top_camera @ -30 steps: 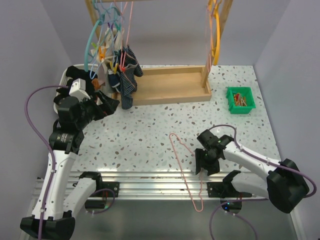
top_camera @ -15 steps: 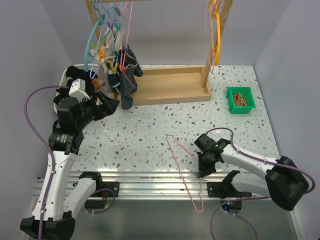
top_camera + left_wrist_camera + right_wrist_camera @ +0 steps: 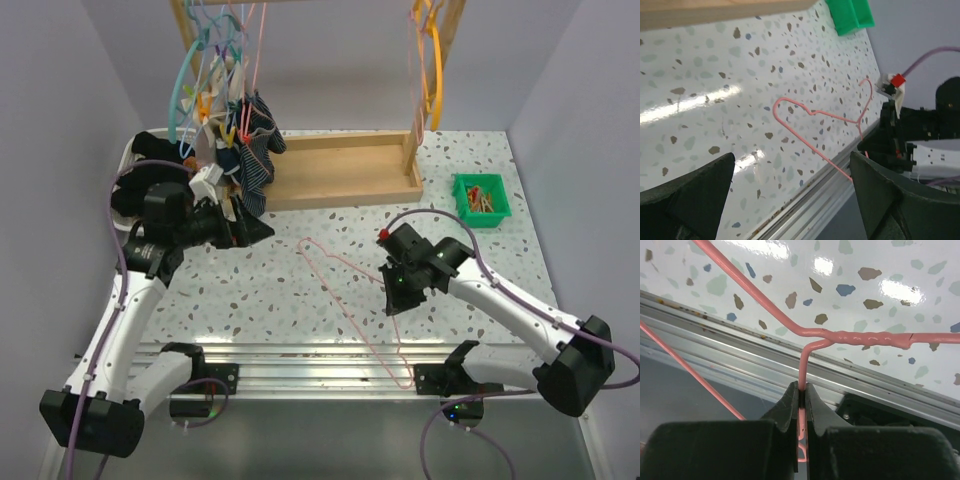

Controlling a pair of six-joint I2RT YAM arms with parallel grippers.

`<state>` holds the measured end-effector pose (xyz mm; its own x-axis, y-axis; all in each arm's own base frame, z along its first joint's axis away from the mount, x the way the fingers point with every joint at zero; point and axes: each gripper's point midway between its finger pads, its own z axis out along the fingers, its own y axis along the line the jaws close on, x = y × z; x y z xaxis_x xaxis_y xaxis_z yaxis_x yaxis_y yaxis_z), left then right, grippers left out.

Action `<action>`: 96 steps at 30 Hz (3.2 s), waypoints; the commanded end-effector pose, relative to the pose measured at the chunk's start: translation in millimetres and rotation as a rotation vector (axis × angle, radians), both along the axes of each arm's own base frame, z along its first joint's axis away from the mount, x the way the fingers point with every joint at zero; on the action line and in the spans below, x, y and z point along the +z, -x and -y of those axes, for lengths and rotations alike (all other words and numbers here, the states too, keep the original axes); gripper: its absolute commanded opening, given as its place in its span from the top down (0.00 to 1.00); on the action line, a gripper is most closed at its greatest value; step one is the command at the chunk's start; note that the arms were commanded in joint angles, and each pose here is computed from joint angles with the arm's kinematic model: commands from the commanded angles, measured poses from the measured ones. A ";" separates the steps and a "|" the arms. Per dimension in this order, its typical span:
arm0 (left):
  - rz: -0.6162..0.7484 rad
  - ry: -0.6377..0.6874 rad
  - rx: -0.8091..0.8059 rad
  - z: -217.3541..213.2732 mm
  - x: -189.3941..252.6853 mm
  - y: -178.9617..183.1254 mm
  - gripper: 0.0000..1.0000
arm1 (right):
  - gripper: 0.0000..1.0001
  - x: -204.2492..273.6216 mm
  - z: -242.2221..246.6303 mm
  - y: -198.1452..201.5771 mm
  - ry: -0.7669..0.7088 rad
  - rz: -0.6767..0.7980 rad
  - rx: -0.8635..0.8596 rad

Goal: Remove the underwear clipped to the hanger
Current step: Pick up the hanger at the center of the board, then place the hanger at the clothesline.

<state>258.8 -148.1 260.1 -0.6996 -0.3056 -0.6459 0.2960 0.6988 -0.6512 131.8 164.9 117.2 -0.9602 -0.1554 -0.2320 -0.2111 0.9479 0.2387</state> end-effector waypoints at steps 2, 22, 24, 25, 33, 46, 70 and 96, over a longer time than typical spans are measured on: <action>0.051 0.004 -0.324 35.8 7.3 40.4 0.00 | 1.00 8.9 6.2 3.5 0.057 -0.012 0.157; 0.258 -0.538 -0.650 77.0 -37.6 55.2 0.00 | 1.00 59.6 -55.4 44.4 -0.217 -0.198 0.535; 0.294 -0.557 -0.726 86.0 -40.7 68.0 0.00 | 1.00 64.1 -57.5 46.7 -0.231 -0.215 0.547; 0.310 -0.551 -0.777 93.7 -40.2 78.4 0.00 | 1.00 66.9 -59.4 44.6 -0.231 -0.213 0.552; 0.340 -0.618 -0.916 105.1 -53.2 103.5 0.06 | 1.00 85.0 -66.3 44.1 -0.271 -0.198 0.571; 0.317 -0.623 -0.935 112.8 -60.0 104.4 1.00 | 0.96 88.7 -63.8 40.5 -0.247 -0.168 0.562; 0.441 -0.539 -0.697 61.3 5.4 126.8 1.00 | 0.02 138.0 -55.1 -15.1 -0.611 0.264 0.253; 0.489 -0.297 -0.660 17.4 101.8 193.6 1.00 | 0.06 179.8 -60.7 95.5 -0.961 0.137 0.787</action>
<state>66.6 -166.5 347.6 -0.2950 0.3230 -0.8992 0.9030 0.4019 -0.1519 47.2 225.5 292.7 -0.6506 -0.3652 -0.6658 -0.7300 0.0592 0.6808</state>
